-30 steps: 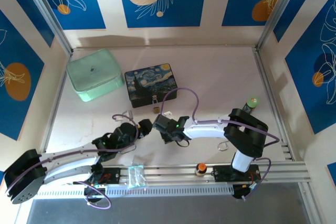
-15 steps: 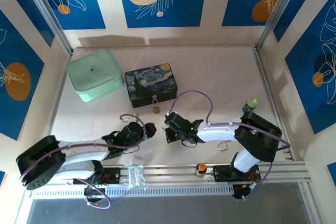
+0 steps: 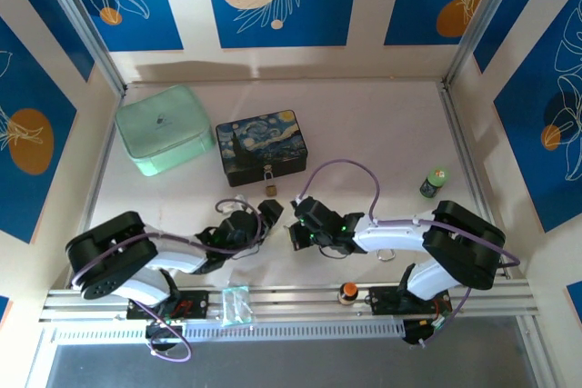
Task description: Unlock a padlock with a key
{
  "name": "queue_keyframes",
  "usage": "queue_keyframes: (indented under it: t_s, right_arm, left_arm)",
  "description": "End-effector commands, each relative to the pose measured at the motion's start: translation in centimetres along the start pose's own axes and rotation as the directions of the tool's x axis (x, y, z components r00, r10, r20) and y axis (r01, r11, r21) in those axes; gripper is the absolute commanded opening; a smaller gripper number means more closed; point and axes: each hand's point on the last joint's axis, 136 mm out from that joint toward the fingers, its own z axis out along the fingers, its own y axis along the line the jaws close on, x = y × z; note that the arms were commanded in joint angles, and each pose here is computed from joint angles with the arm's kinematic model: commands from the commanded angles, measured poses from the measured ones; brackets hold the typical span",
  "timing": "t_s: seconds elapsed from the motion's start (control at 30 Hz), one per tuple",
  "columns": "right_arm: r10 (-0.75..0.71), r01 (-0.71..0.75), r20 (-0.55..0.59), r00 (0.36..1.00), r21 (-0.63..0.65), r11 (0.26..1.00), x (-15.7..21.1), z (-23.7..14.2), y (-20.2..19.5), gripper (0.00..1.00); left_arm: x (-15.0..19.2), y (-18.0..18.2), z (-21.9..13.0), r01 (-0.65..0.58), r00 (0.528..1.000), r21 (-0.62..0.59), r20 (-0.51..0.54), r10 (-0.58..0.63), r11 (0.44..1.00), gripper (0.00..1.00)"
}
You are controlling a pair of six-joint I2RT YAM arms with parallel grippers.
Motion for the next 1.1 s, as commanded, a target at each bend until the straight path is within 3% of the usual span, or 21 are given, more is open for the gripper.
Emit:
queue_keyframes:
  t_s: [0.0,0.43,0.7,0.87,1.0,1.07]
  right_arm:
    - [0.014,-0.013,0.012,1.000,-0.042,0.999,0.1,-0.2,0.9,0.00]
    - [0.051,-0.048,0.156,0.987,-0.023,0.999,-4.4,-3.3,1.8,0.00]
    - [0.053,-0.031,0.204,0.978,-0.111,0.993,-5.9,-3.9,4.5,0.00]
    - [0.046,-0.009,0.223,0.974,-0.161,0.987,-5.9,-3.9,6.2,0.00]
    - [0.033,-0.011,0.184,0.982,-0.122,0.992,-4.9,-3.2,5.7,0.00]
    - [0.040,-0.021,0.166,0.985,-0.118,0.993,-4.1,-3.0,5.3,0.00]
  left_arm:
    - [2.9,1.6,-0.4,0.239,0.966,-0.026,-0.098,-0.240,0.971,0.85]
    - [3.3,0.9,-0.3,0.346,0.933,0.008,-0.103,-0.344,0.938,0.91]
    - [3.3,-1.7,0.1,0.450,0.889,0.119,-0.146,-0.433,0.885,0.96]
    - [3.5,-2.6,0.6,0.527,0.847,0.178,-0.191,-0.496,0.831,0.94]
    - [3.0,-2.6,0.1,0.511,0.858,0.195,-0.173,-0.483,0.837,0.90]
    - [2.5,-2.9,-0.3,0.499,0.866,0.217,-0.161,-0.473,0.839,0.82]
